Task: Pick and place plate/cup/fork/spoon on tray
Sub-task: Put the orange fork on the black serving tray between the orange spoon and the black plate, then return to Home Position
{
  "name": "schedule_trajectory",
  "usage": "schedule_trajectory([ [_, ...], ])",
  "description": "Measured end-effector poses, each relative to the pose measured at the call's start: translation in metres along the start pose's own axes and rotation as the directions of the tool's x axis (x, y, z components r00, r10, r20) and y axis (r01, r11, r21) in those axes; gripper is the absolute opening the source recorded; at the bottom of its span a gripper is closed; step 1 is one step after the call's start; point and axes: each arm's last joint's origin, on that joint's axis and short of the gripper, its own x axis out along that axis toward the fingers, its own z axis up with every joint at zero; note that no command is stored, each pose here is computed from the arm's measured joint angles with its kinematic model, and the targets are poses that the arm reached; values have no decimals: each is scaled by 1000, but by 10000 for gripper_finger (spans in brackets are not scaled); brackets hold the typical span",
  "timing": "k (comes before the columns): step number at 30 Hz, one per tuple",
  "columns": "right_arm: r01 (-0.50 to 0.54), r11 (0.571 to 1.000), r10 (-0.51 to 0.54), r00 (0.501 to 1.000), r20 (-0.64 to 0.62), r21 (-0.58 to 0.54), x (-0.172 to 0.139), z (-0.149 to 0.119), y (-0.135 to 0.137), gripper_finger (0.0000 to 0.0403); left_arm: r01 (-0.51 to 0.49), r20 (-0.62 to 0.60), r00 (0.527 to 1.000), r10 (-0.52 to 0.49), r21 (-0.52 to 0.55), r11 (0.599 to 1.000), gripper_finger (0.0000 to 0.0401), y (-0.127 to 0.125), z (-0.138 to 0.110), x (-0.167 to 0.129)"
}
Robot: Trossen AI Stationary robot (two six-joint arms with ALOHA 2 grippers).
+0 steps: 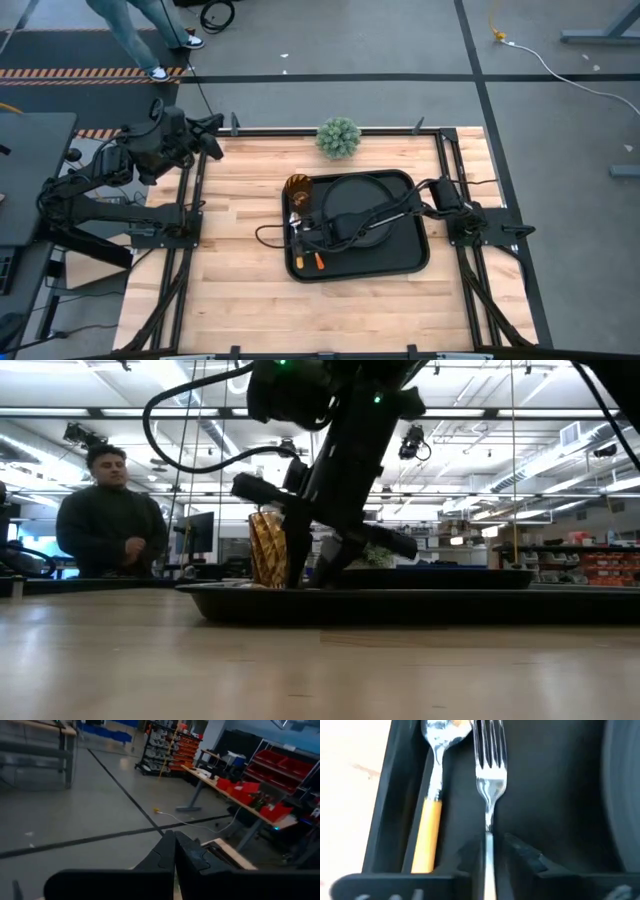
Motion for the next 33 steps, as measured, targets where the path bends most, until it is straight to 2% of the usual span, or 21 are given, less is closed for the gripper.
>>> schedule_trajectory([
  [4, -20, 1000, 20, 1000, -11, -18, -27, 3, 2, 124, -2, -5, 1000, 1, -16, 1000, 9, -1, -1, 2],
  [7, -39, 997, 42, 998, 39, -65, -70, 10, 1, 151, -1, -2, 1000, 1, 3, 1000, 9, -1, -1, 1],
  [11, -4, 992, 23, 989, 145, -129, -139, 23, -16, 174, -2, -4, 1000, 2, 51, 999, 9, -1, -1, 1],
  [15, 6, 970, 6, 999, 50, -243, -189, 40, -42, 179, 7, -38, 999, -4, 75, 997, 9, 0, -4, 1],
  [18, 12, 963, -3, 999, 35, -270, -212, 48, -60, 177, 23, -73, 997, -16, 95, 995, 9, 1, -7, 1],
  [21, 6, 965, 6, 999, 48, -262, -222, 50, -78, 172, 44, -93, 995, -34, 105, 993, 9, 1, -8, 1],
  [24, -25, 975, 37, 998, 47, -221, -215, 46, -95, 165, 64, -104, 993, -56, 81, 995, 9, 0, -8, 1],
  [29, -212, 963, 216, 976, 5, -167, -181, 24, -115, 137, 94, -141, 987, -82, 79, 992, 9, 0, -11, 0],
  [33, -385, 913, 382, 923, -50, -132, -161, 7, -125, 94, 82, -173, 983, -64, 99, 992, 9, 2, -14, 0],
])
